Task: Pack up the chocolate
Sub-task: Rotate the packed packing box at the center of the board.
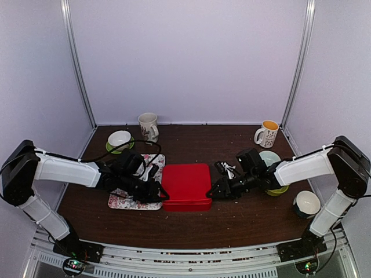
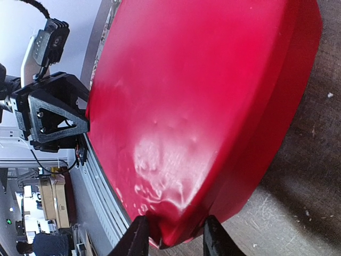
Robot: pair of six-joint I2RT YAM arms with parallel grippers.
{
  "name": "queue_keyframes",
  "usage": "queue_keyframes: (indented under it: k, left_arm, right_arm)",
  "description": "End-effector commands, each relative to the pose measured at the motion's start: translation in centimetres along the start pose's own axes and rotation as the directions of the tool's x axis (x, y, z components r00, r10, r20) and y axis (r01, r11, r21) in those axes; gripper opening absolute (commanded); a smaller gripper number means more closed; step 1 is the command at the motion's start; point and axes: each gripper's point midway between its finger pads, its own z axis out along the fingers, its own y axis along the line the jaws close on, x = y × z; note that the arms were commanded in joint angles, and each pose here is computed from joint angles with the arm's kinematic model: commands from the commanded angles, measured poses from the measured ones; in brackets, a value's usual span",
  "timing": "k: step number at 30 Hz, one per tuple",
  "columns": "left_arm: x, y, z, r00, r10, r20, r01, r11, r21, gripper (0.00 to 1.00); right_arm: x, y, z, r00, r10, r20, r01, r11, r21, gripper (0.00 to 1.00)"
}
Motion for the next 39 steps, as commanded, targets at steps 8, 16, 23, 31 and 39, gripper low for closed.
queue_keyframes:
  k: [8, 16, 23, 31, 39]
  left_arm:
    - [1.5, 0.0, 0.5, 0.992, 0.105, -0.069, -0.113, 0.986, -0.12, 0.46]
    - [1.0, -1.4, 0.8, 0.991, 0.123, -0.058, -0.127, 0.99, -0.056, 0.47]
    - [1.5, -3.7, 1.2, 0.985, 0.154, -0.078, -0.15, 0.987, 0.058, 0.46]
    - [1.7, -6.0, 1.9, 0.973, 0.21, -0.096, -0.197, 0.973, 0.123, 0.49]
    - [-0.5, -2.4, -1.6, 0.982, 0.186, 0.043, -0.178, 0.974, -0.142, 0.77]
  right_arm:
    - [0.6, -1.2, 0.3, 0.999, -0.036, -0.023, 0.039, 0.988, 0.151, 0.51]
    - [-1.2, -0.1, -0.3, 0.997, -0.079, 0.017, 0.076, 0.988, 0.137, 0.55]
    - [-1.6, 0.4, -1.2, 0.994, -0.104, 0.016, 0.101, 0.985, 0.138, 0.52]
    - [-3.7, -0.6, -2.1, 0.992, -0.116, 0.054, 0.105, 0.979, 0.173, 0.63]
    - [-5.1, -2.1, -3.0, 0.988, -0.142, 0.063, 0.122, 0.961, 0.247, 0.74]
